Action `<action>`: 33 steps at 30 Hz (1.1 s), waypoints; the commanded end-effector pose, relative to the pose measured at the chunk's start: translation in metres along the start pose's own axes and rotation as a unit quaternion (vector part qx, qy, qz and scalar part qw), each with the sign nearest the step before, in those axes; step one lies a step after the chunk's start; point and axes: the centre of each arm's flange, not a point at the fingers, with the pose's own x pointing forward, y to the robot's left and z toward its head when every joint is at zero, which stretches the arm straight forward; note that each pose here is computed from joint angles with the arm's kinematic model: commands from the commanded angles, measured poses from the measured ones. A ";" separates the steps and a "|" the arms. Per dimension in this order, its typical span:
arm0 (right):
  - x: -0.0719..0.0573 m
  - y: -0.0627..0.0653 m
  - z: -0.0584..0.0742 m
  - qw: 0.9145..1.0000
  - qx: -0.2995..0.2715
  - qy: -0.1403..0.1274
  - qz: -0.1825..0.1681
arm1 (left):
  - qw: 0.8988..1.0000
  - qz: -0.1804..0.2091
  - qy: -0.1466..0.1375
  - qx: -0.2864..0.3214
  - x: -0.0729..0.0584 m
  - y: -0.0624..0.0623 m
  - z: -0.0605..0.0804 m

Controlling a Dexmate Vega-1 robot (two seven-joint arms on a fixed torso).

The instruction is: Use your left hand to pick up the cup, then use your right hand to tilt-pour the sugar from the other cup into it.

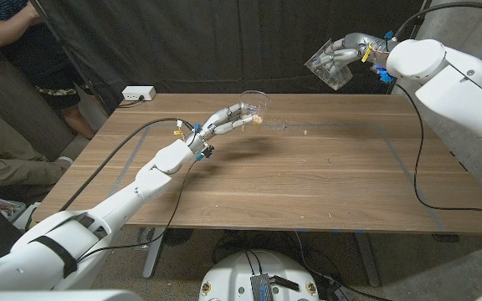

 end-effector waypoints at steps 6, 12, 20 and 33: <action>-0.006 0.016 -0.022 0.997 0.061 0.000 -0.047 | 1.000 0.014 -0.004 -0.002 -0.007 0.005 0.003; -0.008 0.021 -0.028 0.995 0.079 -0.002 -0.062 | 1.000 0.016 -0.005 -0.001 -0.008 0.006 0.004; -0.010 0.035 -0.041 0.990 0.108 -0.008 -0.093 | 1.000 0.022 -0.007 0.001 -0.010 0.010 0.008; -0.014 0.057 -0.059 0.979 0.162 -0.016 -0.125 | 1.000 0.024 -0.009 -0.001 -0.013 0.014 0.009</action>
